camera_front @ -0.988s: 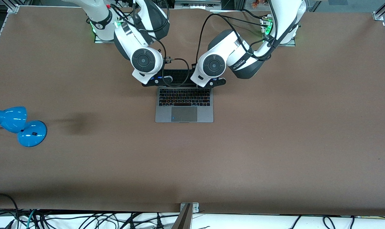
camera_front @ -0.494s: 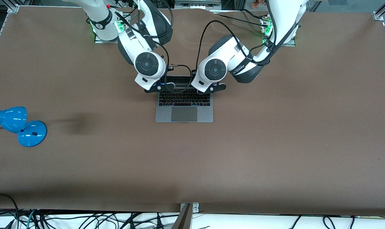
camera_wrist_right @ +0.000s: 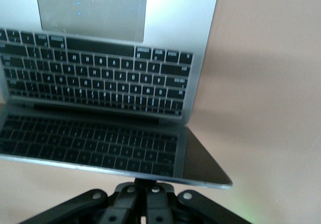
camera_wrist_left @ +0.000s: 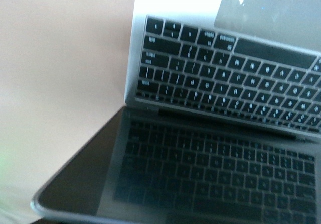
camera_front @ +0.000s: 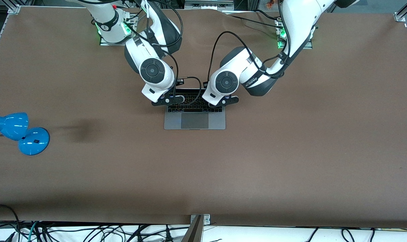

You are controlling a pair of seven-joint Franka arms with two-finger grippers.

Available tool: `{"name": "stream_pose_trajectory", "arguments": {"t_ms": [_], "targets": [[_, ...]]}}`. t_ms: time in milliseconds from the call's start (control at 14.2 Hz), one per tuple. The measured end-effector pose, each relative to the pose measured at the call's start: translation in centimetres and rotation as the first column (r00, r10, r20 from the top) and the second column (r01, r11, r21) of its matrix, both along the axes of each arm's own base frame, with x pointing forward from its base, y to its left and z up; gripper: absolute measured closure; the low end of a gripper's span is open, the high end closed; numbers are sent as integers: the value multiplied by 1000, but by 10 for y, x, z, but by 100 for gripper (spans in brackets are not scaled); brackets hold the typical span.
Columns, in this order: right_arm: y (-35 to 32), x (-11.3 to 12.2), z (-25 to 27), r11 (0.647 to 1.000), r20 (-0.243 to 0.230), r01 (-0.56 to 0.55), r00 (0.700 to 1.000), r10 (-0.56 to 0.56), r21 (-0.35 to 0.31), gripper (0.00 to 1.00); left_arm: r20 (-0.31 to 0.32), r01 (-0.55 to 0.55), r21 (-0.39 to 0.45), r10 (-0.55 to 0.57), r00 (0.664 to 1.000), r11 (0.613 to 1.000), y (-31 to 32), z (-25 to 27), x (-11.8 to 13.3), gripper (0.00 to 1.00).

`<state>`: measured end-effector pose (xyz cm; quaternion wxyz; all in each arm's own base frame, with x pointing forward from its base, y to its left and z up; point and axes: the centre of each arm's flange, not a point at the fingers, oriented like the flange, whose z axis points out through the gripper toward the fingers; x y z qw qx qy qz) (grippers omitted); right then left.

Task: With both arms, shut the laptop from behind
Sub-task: 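Push the screen down toward the keyboard with both grippers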

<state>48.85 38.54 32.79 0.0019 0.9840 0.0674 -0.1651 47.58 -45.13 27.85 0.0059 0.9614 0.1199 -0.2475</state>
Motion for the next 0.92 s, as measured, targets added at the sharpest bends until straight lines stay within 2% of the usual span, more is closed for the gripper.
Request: {"name": "stream_pose_trajectory", "arguments": {"t_ms": [212,565,918], "targets": [[-7,12,-6,1000,41,4,999,-4,-1,99,10,1,10,-1,1000,1000,2,-17,15,99],[-28,38,-7,999,88,11,996,-14,35,99,21,0,12,0,1000,1000,2,-38,35,99],[-25,46,-51,999,97,20,995,-23,32,99,22,-8,8,8,1000,1000,2,-59,48,99]]}}
